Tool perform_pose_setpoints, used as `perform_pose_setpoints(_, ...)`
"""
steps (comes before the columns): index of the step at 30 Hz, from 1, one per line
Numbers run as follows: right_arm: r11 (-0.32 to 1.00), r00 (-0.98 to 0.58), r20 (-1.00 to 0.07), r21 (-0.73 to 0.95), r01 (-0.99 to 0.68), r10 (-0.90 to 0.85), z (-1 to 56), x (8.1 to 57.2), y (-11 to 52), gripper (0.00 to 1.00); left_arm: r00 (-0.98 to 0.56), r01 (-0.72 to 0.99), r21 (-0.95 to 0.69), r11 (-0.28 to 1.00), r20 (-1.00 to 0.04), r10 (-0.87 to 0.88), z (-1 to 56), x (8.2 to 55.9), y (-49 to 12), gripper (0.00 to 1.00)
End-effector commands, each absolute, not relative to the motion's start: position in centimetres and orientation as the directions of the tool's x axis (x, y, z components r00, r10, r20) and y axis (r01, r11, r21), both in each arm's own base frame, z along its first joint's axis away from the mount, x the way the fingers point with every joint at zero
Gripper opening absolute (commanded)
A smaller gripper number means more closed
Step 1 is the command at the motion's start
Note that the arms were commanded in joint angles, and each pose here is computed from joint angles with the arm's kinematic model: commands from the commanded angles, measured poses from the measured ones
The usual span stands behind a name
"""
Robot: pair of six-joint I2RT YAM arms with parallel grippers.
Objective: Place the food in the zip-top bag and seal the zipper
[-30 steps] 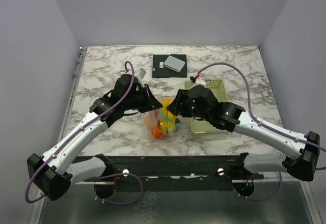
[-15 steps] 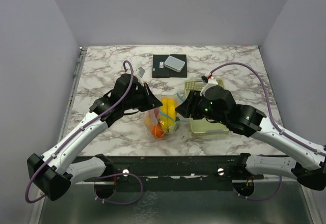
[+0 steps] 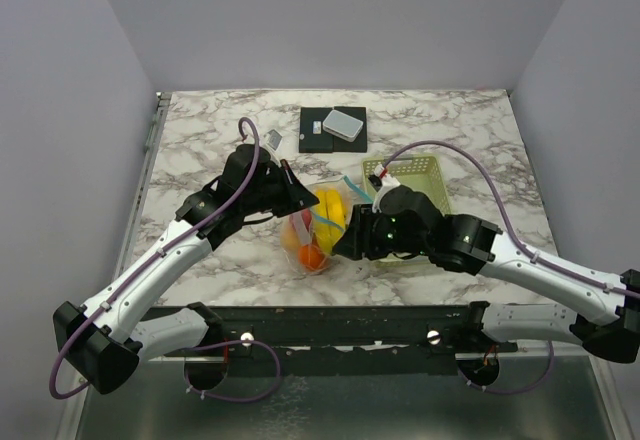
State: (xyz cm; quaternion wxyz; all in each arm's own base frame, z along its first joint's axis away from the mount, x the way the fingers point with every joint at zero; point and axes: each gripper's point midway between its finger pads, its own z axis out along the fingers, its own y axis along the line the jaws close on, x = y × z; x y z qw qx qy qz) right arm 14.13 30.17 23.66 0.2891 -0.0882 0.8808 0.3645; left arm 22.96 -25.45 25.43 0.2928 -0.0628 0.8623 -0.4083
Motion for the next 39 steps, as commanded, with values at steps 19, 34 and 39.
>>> perform_pose_setpoints(19, 0.800, -0.786, -0.592, 0.553, -0.233, 0.180, 20.9, 17.4, 30.6, 0.44, -0.776, 0.163, -0.773, 0.614, -0.485, -0.404, 27.4, 23.2, -25.3, 0.00)
perform_pose_setpoints(34, 0.792, -0.758, -0.624, 0.554, -0.258, 0.190, 22.6, 18.2, 31.2, 0.08, -0.776, 0.169, -0.776, 0.608, -0.485, -0.403, 27.2, 22.5, -24.9, 0.00)
perform_pose_setpoints(39, 0.805, -0.741, -0.661, 0.500, -0.320, 0.116, 23.6, 18.1, 30.9, 0.01, -0.762, 0.165, -0.755, 0.634, -0.506, -0.405, 26.8, 22.4, -24.1, 0.00)
